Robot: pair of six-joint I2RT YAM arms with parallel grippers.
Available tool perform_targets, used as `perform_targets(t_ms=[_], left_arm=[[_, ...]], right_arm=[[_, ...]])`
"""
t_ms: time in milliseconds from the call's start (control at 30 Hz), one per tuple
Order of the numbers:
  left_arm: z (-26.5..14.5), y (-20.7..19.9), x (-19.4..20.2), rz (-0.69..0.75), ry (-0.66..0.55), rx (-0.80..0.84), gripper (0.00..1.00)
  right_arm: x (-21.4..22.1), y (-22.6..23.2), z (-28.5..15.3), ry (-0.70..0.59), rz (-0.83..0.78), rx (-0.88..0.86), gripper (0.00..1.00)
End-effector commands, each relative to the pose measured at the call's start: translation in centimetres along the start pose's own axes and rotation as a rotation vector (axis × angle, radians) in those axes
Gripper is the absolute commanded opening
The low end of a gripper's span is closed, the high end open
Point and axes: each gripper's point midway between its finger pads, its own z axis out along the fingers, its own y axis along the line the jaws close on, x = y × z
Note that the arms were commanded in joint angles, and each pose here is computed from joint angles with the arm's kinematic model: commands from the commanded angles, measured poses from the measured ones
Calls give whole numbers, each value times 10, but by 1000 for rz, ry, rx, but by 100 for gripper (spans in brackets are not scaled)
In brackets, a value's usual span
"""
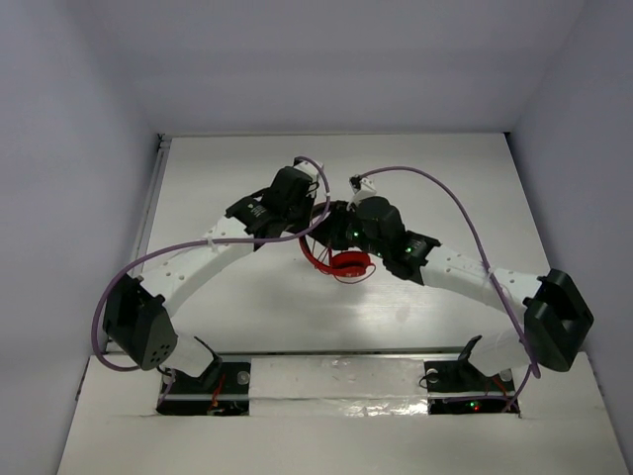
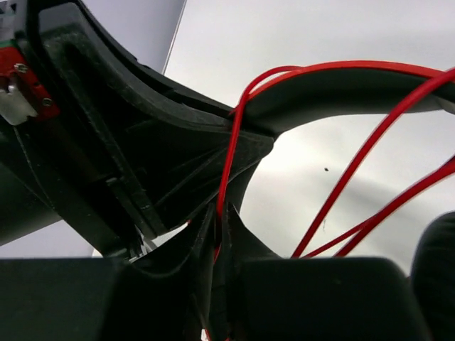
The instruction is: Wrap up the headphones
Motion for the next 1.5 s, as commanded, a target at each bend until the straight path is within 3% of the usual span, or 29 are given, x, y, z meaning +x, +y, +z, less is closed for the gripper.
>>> perform_targets(t_ms=[0, 200, 600, 967, 1067, 1100, 1200, 1300, 1467], left_arm=[[-17, -11, -28, -50, -120, 54, 0], [-10, -10, -12, -37, -86, 40, 0], [-17, -3, -14, -58, -121, 11, 0], [-22, -4, -24, -68, -146, 14, 0], [-22, 0, -28, -67, -150, -10, 0], [-23, 0, -31, -69, -157, -16, 0], [-25, 0, -38, -71, -174, -21, 0], [-22, 2, -41, -62, -166, -38, 0], [-17, 2, -45, -44, -160, -51, 0]], right_arm=[[-24, 32, -7, -73, 12, -103, 12], [-54, 31, -18, -197, 14, -55, 0], [-96, -12, -37, -425, 46, 201, 0], [-96, -36, -52, -471, 84, 302, 0], [-90, -34, -50, -444, 92, 281, 19], [-90, -33, -51, -445, 94, 275, 36], [-85, -39, -52, -437, 86, 286, 54], [-87, -40, -60, -449, 77, 292, 59], [-92, -38, -77, -467, 53, 283, 59]])
